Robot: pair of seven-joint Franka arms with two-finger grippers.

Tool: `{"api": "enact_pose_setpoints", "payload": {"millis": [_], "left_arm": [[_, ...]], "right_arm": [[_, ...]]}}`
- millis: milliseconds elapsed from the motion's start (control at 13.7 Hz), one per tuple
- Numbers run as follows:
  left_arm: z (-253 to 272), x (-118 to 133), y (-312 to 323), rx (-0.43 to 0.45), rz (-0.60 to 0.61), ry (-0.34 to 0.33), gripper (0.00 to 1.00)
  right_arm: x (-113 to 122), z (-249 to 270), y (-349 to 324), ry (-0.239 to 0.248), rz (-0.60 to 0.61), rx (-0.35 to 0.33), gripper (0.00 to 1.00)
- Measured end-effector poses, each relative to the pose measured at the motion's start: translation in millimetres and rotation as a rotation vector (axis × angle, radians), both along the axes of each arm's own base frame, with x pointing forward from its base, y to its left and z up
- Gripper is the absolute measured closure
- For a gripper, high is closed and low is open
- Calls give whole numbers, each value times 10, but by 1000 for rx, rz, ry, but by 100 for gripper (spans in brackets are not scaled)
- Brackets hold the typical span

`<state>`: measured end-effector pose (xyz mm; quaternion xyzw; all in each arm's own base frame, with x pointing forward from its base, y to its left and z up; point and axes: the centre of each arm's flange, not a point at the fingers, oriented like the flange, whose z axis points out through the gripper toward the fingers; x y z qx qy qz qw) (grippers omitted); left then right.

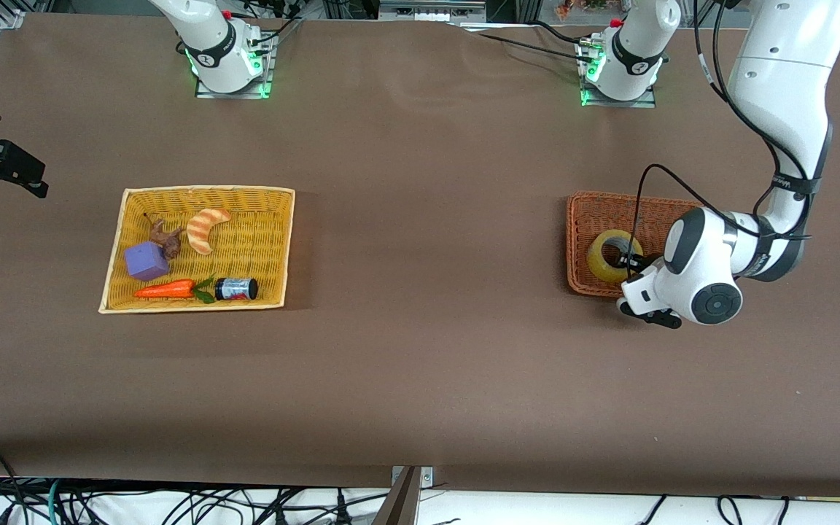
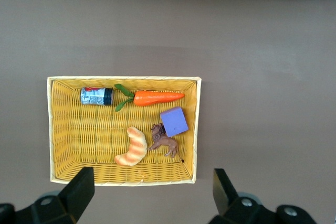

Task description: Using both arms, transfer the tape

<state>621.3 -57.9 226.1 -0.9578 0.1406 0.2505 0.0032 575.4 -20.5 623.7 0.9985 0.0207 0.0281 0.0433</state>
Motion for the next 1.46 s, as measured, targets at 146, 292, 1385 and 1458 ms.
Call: {"api": "enact_pose_setpoints", "payload": {"millis": [146, 292, 1385, 1458], "left_arm": [[618, 31, -121, -16, 9, -49, 11], [1414, -49, -212, -29, 40, -116, 0], [3008, -627, -659, 37, 223, -278, 0], [3135, -594, -605, 41, 264, -306, 0]], "right_arm": [[1, 0, 0, 0, 0, 0, 0], [1, 0, 0, 0, 0, 0, 0], [65, -129, -3, 22, 0, 1, 0], [77, -154, -2, 26, 0, 2, 0]]}}
